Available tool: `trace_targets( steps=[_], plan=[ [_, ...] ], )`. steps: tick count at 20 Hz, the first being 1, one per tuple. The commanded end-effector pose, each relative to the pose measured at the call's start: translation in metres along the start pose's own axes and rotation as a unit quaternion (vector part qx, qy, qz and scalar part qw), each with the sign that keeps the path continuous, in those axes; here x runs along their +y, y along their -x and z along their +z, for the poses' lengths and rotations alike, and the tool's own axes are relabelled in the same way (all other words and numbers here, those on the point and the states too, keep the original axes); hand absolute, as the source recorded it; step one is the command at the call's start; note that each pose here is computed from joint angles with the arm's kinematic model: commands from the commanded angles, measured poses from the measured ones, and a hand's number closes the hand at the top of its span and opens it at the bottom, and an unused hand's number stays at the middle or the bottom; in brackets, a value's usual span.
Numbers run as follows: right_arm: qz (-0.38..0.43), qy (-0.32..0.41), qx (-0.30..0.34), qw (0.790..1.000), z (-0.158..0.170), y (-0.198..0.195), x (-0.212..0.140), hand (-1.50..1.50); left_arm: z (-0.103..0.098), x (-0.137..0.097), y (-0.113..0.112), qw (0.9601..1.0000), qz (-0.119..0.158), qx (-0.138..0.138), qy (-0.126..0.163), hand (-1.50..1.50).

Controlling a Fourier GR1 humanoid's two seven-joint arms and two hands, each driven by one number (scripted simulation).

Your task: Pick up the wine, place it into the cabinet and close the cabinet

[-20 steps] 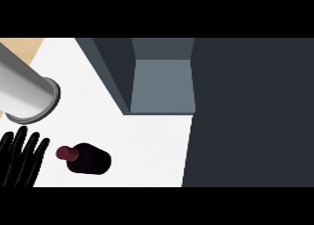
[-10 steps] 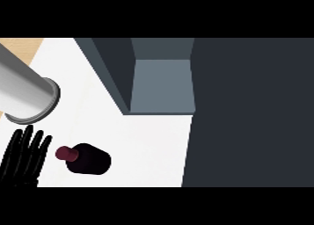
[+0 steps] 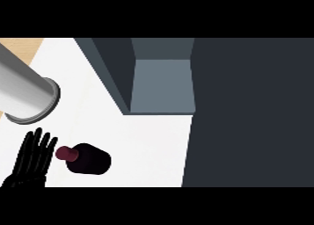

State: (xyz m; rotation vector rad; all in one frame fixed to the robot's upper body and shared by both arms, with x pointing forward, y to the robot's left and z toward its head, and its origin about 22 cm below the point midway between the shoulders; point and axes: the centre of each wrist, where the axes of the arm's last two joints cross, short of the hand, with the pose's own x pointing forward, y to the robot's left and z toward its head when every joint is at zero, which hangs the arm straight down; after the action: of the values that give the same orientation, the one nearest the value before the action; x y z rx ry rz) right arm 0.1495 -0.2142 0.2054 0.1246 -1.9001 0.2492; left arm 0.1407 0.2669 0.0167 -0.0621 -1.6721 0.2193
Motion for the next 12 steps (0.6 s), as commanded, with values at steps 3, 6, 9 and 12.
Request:
trace_targets(
  steps=[3, 6, 9, 12],
  plan=[
    [-0.020, -0.021, -0.030, 0.999, 0.028, -0.025, 0.000, -1.50, -0.007, 0.025, 0.032, 0.9999, 0.008, 0.005, -0.003, -1.50],
    [-0.028, -0.015, -0.027, 0.999, 0.032, -0.017, 0.006, -1.50, 0.009, 0.027, 0.027, 0.9998, 0.004, 0.017, 0.004, -1.50],
    [-0.036, -0.016, -0.032, 0.999, 0.027, -0.029, 0.002, -1.50, -0.016, 0.009, 0.038, 0.9997, 0.013, 0.010, 0.015, -1.50],
    [-0.026, -0.020, -0.021, 0.999, 0.026, -0.011, 0.011, -1.50, -0.010, 0.012, 0.049, 0.9995, 0.020, 0.006, 0.023, -1.50]
  ],
)
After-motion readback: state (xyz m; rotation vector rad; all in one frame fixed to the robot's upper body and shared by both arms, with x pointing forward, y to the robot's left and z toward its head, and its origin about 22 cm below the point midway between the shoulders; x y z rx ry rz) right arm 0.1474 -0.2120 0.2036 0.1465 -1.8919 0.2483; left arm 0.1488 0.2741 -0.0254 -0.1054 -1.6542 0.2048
